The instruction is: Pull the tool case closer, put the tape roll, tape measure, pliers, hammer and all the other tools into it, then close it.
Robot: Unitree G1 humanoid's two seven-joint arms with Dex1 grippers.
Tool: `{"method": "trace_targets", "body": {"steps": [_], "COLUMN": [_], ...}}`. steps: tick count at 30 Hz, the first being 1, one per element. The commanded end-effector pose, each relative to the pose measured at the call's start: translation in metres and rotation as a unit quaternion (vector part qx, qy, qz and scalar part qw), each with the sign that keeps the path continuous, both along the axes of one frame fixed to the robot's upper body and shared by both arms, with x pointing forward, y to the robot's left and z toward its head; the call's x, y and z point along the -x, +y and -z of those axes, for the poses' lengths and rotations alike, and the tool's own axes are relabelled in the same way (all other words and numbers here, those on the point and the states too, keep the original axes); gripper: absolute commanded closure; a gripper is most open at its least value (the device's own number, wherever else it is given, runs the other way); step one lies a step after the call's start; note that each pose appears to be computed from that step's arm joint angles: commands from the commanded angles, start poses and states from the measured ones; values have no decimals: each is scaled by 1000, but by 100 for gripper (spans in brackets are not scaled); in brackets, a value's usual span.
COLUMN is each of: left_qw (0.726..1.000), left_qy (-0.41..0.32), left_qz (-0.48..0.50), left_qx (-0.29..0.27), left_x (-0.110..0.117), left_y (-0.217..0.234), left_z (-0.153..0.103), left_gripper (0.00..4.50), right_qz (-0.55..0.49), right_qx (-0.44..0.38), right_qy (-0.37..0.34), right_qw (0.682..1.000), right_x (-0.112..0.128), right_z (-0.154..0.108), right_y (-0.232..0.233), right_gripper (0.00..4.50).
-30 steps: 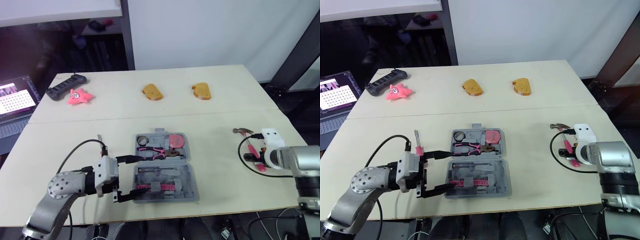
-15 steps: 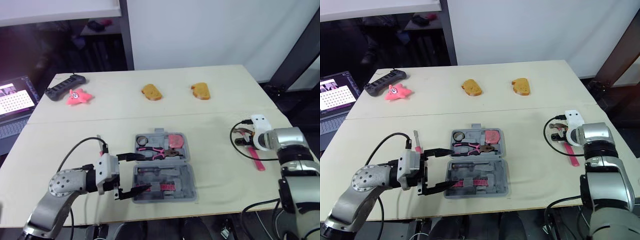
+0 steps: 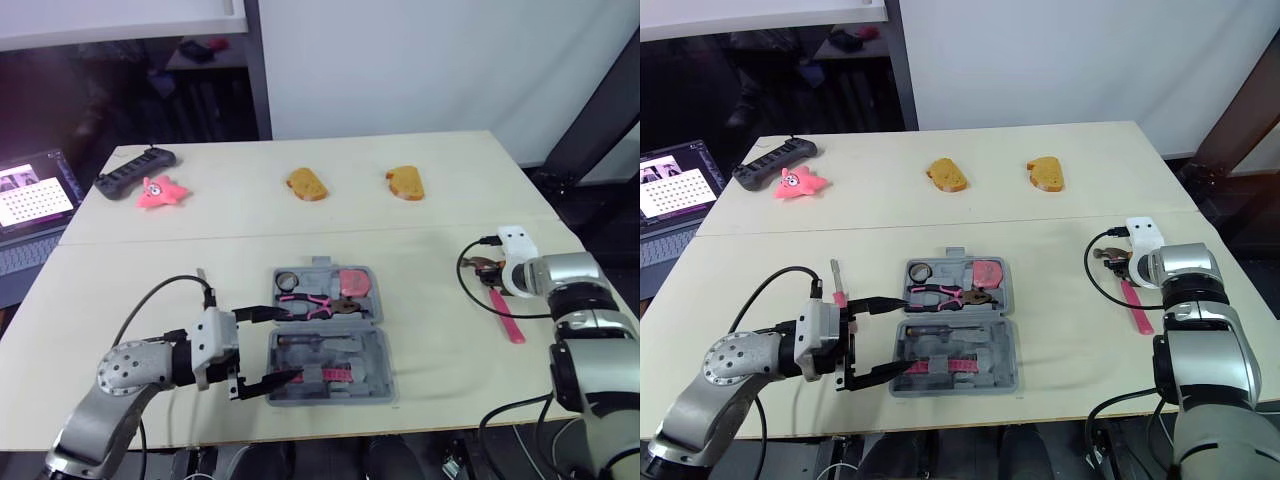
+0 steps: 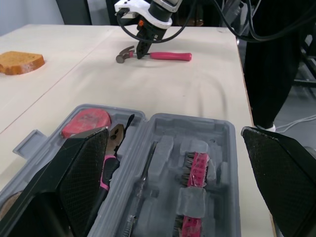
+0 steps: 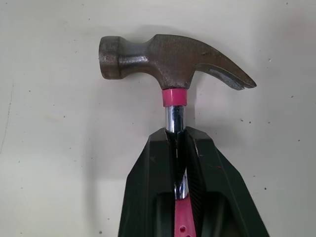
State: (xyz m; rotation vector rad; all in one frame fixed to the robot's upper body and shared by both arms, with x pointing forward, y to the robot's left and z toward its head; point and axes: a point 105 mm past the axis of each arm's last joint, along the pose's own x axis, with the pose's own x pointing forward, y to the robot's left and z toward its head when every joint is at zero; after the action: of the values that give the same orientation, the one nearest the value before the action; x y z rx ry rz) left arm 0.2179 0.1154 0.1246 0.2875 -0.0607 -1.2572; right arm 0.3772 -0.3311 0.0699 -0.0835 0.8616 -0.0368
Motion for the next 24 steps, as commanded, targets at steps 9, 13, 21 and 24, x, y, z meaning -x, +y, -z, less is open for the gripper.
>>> {"method": "trace_targets", "body": {"steps": [9,13,21,24], "left_qw": [1000,1000,1000,1000], "left_qy": [-9,-7,-1,1], "left_qz": [13,15,27,26], "left_qx": [2,-1,-11,-17], "left_x": [-2,-2,-2,-4], "left_y": [-2,-1,11,17], "left_z": [-5,-4,-7,-7], "left_gripper": [0,0,0,0], "right_qz": [-36,-54,-31,-23], "right_qx": [-45,-62,-10,17], "right_qy": [-23,-25,-33,-36], "right_qw": [998,996,999,999], "right_x": [26,65,96,94], "right_z": [-34,-29,5,5], "right_y": [51,97,135,128], "right_gripper": [447,447,447,447]}}
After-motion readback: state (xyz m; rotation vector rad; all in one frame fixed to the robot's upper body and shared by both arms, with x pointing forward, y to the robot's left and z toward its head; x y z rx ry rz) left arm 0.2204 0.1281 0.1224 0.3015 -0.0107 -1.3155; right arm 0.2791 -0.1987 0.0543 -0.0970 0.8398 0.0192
